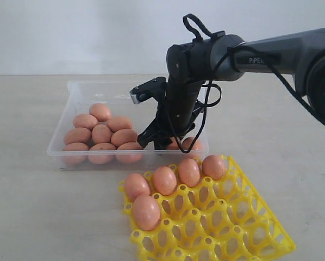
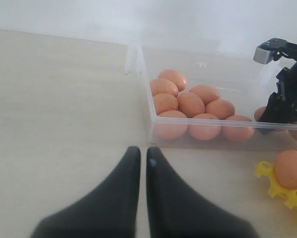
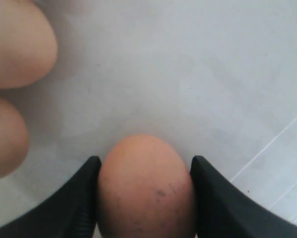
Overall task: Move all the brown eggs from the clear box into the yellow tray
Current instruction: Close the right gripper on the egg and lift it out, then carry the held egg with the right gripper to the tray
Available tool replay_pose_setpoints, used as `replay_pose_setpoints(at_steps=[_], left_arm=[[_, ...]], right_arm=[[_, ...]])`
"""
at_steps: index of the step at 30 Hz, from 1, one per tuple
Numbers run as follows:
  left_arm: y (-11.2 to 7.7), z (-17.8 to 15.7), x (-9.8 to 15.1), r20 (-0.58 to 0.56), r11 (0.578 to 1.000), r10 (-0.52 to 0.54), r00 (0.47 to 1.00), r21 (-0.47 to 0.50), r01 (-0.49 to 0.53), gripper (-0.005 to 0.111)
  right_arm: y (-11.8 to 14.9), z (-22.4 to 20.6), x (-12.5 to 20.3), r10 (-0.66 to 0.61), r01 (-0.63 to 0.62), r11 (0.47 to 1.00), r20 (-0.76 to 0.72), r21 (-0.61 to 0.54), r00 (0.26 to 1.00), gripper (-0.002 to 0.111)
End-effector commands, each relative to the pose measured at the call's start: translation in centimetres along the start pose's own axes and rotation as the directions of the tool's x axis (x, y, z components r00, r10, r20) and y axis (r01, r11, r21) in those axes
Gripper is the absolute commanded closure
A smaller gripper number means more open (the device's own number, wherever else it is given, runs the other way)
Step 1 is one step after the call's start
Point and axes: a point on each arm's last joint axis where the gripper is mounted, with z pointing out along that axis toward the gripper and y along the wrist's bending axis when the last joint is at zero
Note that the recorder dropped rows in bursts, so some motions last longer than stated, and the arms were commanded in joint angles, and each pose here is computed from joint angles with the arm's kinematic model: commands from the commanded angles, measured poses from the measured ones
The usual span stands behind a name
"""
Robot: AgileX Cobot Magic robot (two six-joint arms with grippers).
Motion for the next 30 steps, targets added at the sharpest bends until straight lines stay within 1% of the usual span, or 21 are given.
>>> replay_pose_setpoints(at_steps=[1, 5, 11, 15, 18, 21, 22, 23, 25, 26, 30], left_arm=[[0.0, 0.1, 0.1, 0.001, 1.0, 0.008, 1.0, 0.0, -0.008, 0.103], [0.0, 0.1, 0.1, 0.001, 1.0, 0.008, 1.0, 0.0, -0.008, 0.103], [0.0, 0.1, 0.1, 0.001, 1.0, 0.008, 1.0, 0.0, -0.008, 0.103], [0.0, 0.1, 0.1, 0.001, 1.0, 0.008, 1.0, 0.0, -0.008, 0.103], [0.0, 0.1, 0.1, 0.001, 1.0, 0.008, 1.0, 0.0, -0.008, 0.103], [0.0, 0.1, 0.1, 0.001, 1.0, 0.008, 1.0, 0.0, -0.008, 0.103], [0.0, 0.1, 0.1, 0.001, 1.0, 0.008, 1.0, 0.0, -0.008, 0.103], [0.0, 0.1, 0.1, 0.001, 1.0, 0.008, 1.0, 0.0, -0.008, 0.103], [0.0, 0.1, 0.1, 0.001, 1.0, 0.008, 1.0, 0.0, -0.008, 0.103], [0.0, 0.1, 0.1, 0.001, 1.0, 0.008, 1.0, 0.0, -0.008, 0.103], [0.0, 0.1, 0.1, 0.001, 1.0, 0.008, 1.0, 0.0, -0.008, 0.103]], right_arm=[[-0.2, 0.3, 0.0, 0.006, -0.006, 1.0, 0.011, 0.007, 1.0, 0.108], [-0.2, -0.8, -0.4, 0.032, -0.032, 0.999, 0.04, 0.01, 0.999, 0.108], [-0.1, -5.0, -1.6, 0.158, -0.161, 0.987, 0.179, 0.007, 0.971, 0.108], [0.1, -7.2, -1.8, 0.203, -0.207, 0.978, 0.223, -0.005, 0.954, 0.108], [0.4, -7.9, -1.3, 0.236, -0.24, 0.971, 0.242, -0.016, 0.941, 0.108], [1.5, -8.4, 0.5, 0.255, -0.259, 0.965, 0.299, -0.027, 0.92, 0.108], [1.9, -8.6, 1.0, 0.263, -0.267, 0.963, 0.34, -0.036, 0.903, 0.108], [2.5, -8.9, 2.3, 0.271, -0.274, 0.961, 0.378, -0.047, 0.885, 0.108], [3.4, -9.5, 3.9, 0.291, -0.289, 0.954, 0.477, -0.079, 0.829, 0.108], [4.0, -10.0, 5.3, 0.298, -0.291, 0.951, 0.543, -0.101, 0.785, 0.108], [5.2, -11.7, 10.3, 0.284, -0.261, 0.954, 0.715, -0.146, 0.639, 0.108]])
